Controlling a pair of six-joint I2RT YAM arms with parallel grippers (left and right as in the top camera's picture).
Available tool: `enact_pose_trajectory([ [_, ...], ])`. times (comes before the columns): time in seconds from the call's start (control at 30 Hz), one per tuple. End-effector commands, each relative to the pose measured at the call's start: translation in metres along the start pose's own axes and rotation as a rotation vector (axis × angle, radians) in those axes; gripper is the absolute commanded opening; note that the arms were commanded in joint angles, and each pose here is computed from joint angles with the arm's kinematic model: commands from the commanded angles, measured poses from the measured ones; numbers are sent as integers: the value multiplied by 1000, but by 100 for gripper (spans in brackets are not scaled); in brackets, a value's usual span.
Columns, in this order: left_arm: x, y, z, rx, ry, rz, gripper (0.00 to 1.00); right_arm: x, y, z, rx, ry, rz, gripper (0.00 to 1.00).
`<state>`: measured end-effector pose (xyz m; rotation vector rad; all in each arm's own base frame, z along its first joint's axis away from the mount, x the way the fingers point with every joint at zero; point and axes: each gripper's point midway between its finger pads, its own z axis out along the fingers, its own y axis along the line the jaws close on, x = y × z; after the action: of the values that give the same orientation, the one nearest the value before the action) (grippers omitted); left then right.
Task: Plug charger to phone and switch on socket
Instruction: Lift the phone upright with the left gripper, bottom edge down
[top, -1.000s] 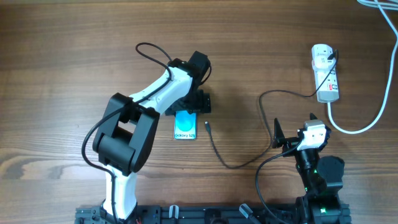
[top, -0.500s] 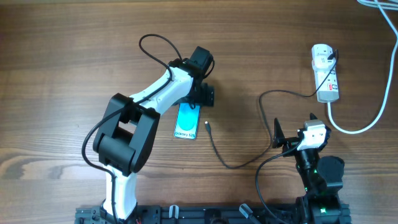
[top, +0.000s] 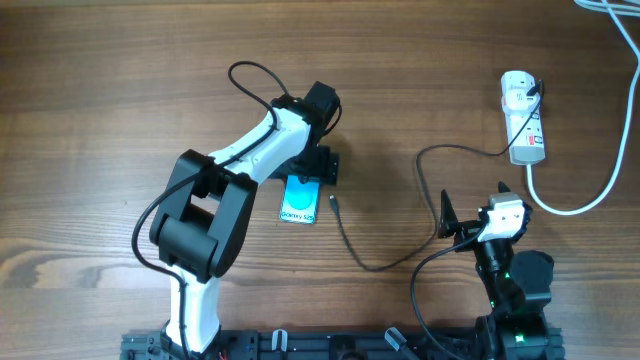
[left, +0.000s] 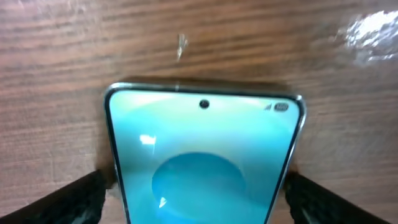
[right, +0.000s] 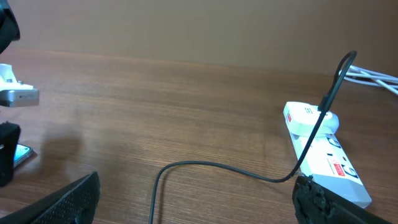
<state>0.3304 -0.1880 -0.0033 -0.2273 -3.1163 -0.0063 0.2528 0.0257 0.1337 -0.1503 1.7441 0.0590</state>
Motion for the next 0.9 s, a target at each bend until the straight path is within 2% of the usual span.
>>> enact_pose_trajectory([
  [0.0, 16, 1, 23, -6, 78, 9, 85, -1, 0, 0, 3, -5, -19, 100],
  [0.03, 16, 1, 23, -6, 78, 9, 76, -1, 0, 0, 3, -5, -19, 100],
  [0.07, 16, 1, 23, -6, 78, 9, 71, -1, 0, 0, 3, -5, -19, 100],
  [0.13, 15, 2, 23, -5, 74, 5, 70, -1, 0, 0, 3, -5, -18, 100],
  [0.33, -7, 27, 22, -5, 23, -190, 75, -1, 0, 0, 3, -5, -18, 100],
  [0.37, -8, 35, 22, -4, 32, -231, 78, -1, 0, 0, 3, -5, -19, 100],
  [0.43, -2, 43, 21, 14, 69, -261, 89, -1, 0, 0, 3, -5, -19, 100],
  [0.63, 8, 36, 21, 16, 106, -245, 100, -1, 0, 0, 3, -5, -18, 100],
  [0.87, 19, 28, 20, -1, 138, -236, 100, -1, 0, 0, 3, -5, -19, 100],
])
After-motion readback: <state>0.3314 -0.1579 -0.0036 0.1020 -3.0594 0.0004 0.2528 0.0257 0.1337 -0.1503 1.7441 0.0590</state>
